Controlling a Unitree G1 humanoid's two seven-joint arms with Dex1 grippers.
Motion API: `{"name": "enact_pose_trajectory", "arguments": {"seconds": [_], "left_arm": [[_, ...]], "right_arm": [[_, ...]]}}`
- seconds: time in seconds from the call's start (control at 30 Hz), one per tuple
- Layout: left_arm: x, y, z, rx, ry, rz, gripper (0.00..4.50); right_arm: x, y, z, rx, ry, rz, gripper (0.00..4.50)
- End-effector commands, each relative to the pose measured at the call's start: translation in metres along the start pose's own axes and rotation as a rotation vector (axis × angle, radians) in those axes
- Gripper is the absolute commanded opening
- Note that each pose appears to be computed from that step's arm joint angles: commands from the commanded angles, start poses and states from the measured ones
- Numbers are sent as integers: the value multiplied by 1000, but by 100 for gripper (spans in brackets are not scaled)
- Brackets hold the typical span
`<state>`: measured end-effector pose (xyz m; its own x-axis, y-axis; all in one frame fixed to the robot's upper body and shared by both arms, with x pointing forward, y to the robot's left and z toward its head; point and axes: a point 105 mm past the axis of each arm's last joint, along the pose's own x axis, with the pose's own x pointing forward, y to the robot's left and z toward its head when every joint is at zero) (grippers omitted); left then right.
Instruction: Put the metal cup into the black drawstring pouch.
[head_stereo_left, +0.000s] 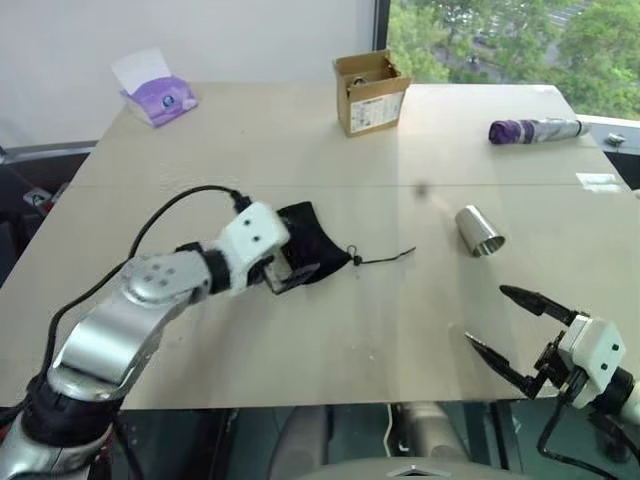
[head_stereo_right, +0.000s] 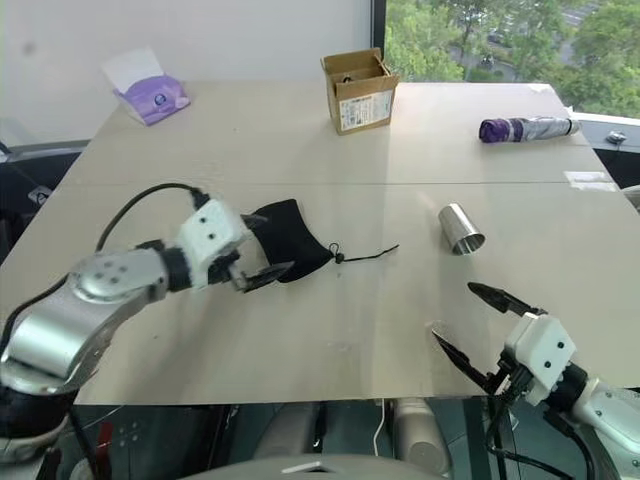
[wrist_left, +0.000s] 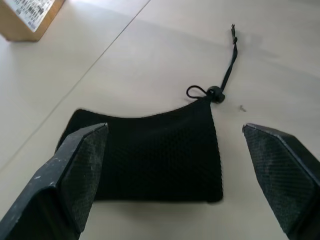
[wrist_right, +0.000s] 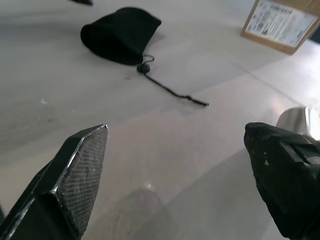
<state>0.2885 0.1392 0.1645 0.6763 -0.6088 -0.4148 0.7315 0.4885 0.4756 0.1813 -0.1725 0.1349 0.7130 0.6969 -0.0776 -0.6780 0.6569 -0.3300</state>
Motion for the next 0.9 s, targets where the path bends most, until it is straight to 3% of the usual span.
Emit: {"name": "enact_pose_trajectory", "arguments": {"seconds": [0.03, 0.2, 0.27, 0.37, 0.57, 0.77, 0.9], "left_arm": [[13, -5, -6, 65, 47, -45, 450], [29, -3, -13, 133, 95, -60, 450], [35, -1, -14, 136, 96, -62, 411], [43, 1, -15, 127, 90, -64, 291], [51, 6, -19, 85, 95, -75, 2], [51, 30, -12, -83, 90, -63, 2], [53, 38, -5, -70, 80, -43, 2]], "right_arm": [[0, 8, 11, -34, -5, 31, 449], [-2, 13, 12, -32, 4, 20, 449], [-2, 14, 13, -38, 3, 5, 450], [1, 14, 14, -35, 2, -24, 450], [8, 2, 4, 30, 60, -177, 450], [30, -12, -14, 281, 148, -362, 450], [51, -36, -30, 453, 176, -514, 450]]}}
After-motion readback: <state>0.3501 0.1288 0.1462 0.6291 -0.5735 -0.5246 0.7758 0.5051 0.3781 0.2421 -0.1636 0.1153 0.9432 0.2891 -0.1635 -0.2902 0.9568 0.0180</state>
